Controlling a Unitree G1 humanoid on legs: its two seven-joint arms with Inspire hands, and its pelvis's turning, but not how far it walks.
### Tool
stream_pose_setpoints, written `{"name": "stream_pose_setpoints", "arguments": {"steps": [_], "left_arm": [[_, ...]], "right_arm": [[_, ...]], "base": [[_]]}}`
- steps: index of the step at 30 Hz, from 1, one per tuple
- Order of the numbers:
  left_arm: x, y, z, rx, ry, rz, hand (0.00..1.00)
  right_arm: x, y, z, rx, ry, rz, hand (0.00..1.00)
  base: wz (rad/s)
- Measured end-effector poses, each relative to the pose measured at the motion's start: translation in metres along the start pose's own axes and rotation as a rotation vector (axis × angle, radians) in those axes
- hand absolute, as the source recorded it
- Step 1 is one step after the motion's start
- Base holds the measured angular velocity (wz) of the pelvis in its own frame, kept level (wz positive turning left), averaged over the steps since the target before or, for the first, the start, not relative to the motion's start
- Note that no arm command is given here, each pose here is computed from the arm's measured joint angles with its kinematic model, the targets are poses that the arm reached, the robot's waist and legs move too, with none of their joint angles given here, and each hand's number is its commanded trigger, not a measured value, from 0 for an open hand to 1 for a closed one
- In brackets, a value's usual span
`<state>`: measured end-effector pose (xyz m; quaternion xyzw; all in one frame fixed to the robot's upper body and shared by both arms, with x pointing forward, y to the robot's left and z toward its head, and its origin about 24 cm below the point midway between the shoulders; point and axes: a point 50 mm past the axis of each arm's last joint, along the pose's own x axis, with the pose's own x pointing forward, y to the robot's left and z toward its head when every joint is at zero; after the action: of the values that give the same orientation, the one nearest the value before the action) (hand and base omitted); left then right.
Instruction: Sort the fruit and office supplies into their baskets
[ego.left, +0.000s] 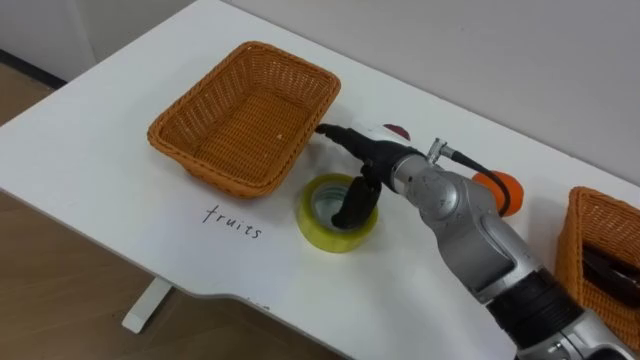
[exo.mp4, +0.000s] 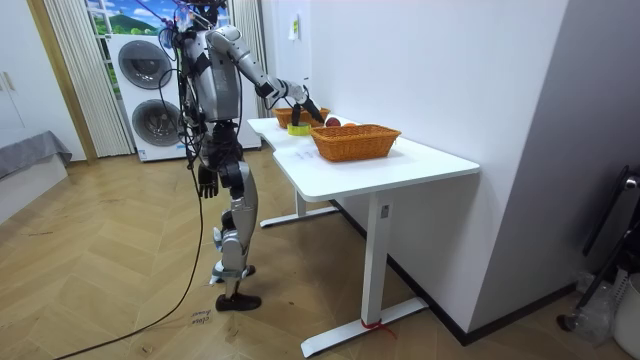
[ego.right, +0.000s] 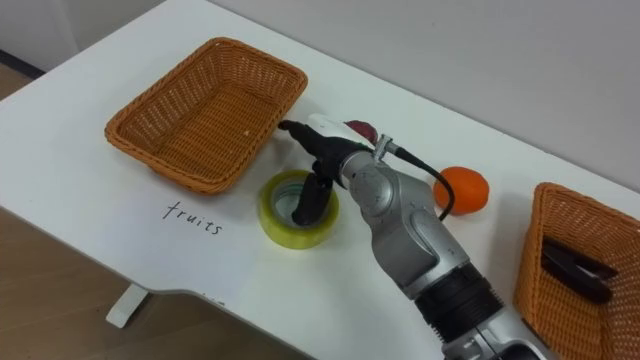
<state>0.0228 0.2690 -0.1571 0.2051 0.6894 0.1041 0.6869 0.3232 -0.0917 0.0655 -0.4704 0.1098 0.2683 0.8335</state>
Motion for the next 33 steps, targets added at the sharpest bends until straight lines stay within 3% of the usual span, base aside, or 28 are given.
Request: {"name": "stream_pose_setpoints", "arguments": {"steps": [17, 18, 20, 33], "left_arm": [[0.000, 0.005, 0.011, -0.004, -0.022, 0.013, 0.00], [0.000, 0.006, 0.011, -0.004, -0.023, 0.015, 0.00], [0.000, 0.006, 0.012, -0.004, -0.026, 0.016, 0.00], [0.001, 0.007, 0.009, 0.001, -0.012, 0.018, 0.00]], "right_arm": [[0.004, 0.002, -0.005, -0.037, 0.061, 0.088, 0.00], [0.004, 0.003, -0.006, -0.056, 0.071, 0.105, 0.11], [0.003, 0.004, -0.006, -0.077, 0.080, 0.124, 1.00], [0.003, -0.006, -0.003, -0.183, 0.116, 0.087, 1.00]], "base": [[0.00], [0.00], [0.00], [0.00]]}}
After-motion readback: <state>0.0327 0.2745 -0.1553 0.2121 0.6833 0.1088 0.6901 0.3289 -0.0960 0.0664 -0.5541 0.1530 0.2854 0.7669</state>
